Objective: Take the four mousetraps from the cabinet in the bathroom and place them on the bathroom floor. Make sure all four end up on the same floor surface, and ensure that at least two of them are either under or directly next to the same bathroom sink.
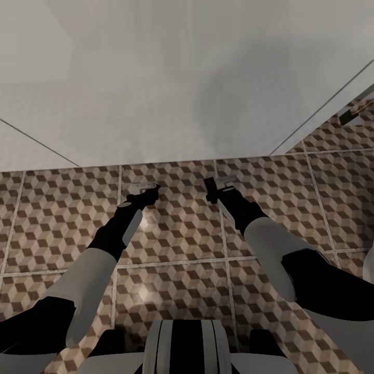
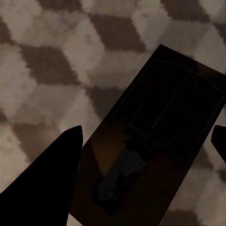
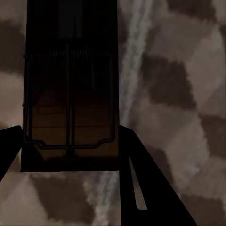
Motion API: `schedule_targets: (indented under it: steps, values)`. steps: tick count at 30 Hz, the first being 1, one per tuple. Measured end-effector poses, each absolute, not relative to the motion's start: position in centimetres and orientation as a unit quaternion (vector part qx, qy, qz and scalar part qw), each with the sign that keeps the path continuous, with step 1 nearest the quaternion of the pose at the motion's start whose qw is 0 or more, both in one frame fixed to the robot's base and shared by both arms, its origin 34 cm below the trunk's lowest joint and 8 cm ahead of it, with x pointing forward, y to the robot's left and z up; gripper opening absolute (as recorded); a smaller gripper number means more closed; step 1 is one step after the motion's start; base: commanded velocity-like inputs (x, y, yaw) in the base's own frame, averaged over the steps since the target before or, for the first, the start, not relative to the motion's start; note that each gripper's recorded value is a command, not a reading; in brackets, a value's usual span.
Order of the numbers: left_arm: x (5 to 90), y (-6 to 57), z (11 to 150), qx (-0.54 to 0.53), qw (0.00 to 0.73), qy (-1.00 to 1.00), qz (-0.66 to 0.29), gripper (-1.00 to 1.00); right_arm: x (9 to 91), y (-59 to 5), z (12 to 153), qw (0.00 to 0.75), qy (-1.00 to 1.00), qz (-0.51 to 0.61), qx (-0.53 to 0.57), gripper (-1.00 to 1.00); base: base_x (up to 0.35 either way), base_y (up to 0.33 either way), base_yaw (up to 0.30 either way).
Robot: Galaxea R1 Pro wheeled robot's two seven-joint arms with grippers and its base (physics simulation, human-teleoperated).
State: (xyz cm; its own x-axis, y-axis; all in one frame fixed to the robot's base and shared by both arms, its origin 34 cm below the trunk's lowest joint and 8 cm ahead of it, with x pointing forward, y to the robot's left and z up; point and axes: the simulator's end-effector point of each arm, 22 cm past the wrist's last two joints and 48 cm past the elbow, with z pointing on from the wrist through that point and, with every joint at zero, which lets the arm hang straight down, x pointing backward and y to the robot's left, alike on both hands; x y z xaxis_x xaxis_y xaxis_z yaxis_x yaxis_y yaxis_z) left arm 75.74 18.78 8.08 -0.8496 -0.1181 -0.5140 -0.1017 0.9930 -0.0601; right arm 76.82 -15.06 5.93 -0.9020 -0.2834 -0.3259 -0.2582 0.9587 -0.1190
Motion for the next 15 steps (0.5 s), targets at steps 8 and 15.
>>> schedule_targets:
  steps: [8,15]
  values:
    - [75.75,18.78,8.09,-0.057,0.268,0.962,-0.015,-1.00,76.76,-14.93,5.91,0.172,0.975,-0.035,-0.139,-1.00,0.000,0.000,0.000]
    - [75.78,18.78,8.12,-0.057,0.269,0.961,-0.015,-1.00,76.77,-14.91,5.92,0.172,0.975,-0.035,-0.139,-1.00,0.000,0.000,0.000]
